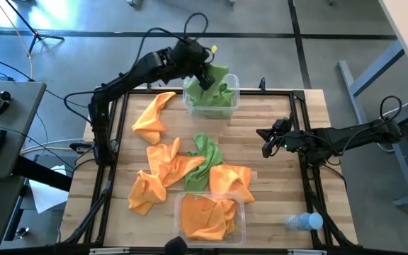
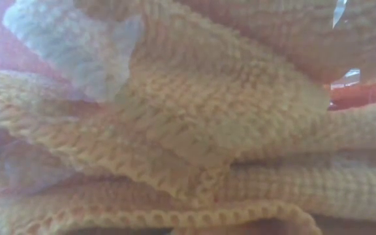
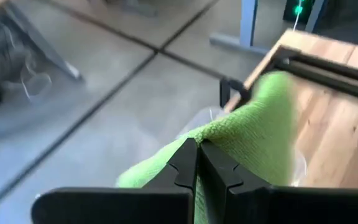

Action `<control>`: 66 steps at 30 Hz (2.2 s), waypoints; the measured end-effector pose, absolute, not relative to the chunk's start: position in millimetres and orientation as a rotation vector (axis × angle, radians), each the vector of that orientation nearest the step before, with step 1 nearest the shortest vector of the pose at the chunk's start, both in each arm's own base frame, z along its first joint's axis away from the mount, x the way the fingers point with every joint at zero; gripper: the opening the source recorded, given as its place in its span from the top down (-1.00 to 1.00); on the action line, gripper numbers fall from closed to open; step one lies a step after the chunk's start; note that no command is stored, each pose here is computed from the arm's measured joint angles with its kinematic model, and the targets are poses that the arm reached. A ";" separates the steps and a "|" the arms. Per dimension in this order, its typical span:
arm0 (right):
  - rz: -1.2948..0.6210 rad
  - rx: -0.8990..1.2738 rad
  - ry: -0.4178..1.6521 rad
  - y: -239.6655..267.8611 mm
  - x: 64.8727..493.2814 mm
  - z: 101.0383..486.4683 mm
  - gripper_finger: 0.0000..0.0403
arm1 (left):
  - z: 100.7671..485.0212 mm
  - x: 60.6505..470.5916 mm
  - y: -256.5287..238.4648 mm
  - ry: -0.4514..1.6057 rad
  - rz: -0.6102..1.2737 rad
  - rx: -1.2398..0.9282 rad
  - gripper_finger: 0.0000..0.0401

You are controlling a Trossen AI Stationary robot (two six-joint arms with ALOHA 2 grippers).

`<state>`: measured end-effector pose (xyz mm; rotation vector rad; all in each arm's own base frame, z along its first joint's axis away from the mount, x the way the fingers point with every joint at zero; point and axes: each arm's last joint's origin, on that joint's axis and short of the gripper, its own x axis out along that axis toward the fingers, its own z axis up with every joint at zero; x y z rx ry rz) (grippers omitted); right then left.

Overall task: Sort microfiber towel by color & place in baskets
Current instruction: Put the green towel into the top transparent bin

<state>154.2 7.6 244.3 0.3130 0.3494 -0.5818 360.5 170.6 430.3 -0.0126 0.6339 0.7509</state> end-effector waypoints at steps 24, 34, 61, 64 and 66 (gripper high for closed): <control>-0.576 0.341 0.370 8.5 156.7 241.0 1.00 | 340.2 386.5 210.1 0.640 0.653 -0.347 1.00; -0.576 0.342 0.374 8.5 156.6 240.6 1.00 | 274.8 401.4 220.1 0.841 0.718 -0.588 1.00; -0.570 0.384 0.395 9.1 155.5 238.3 1.00 | 268.5 401.6 239.4 0.705 0.889 -0.767 1.00; -0.572 0.383 0.399 9.0 155.2 237.9 1.00 | 272.9 401.6 236.3 0.701 0.859 -0.778 1.00; -0.572 0.382 0.402 9.0 155.1 237.6 1.00 | 280.7 401.9 230.6 0.688 0.837 -0.761 1.00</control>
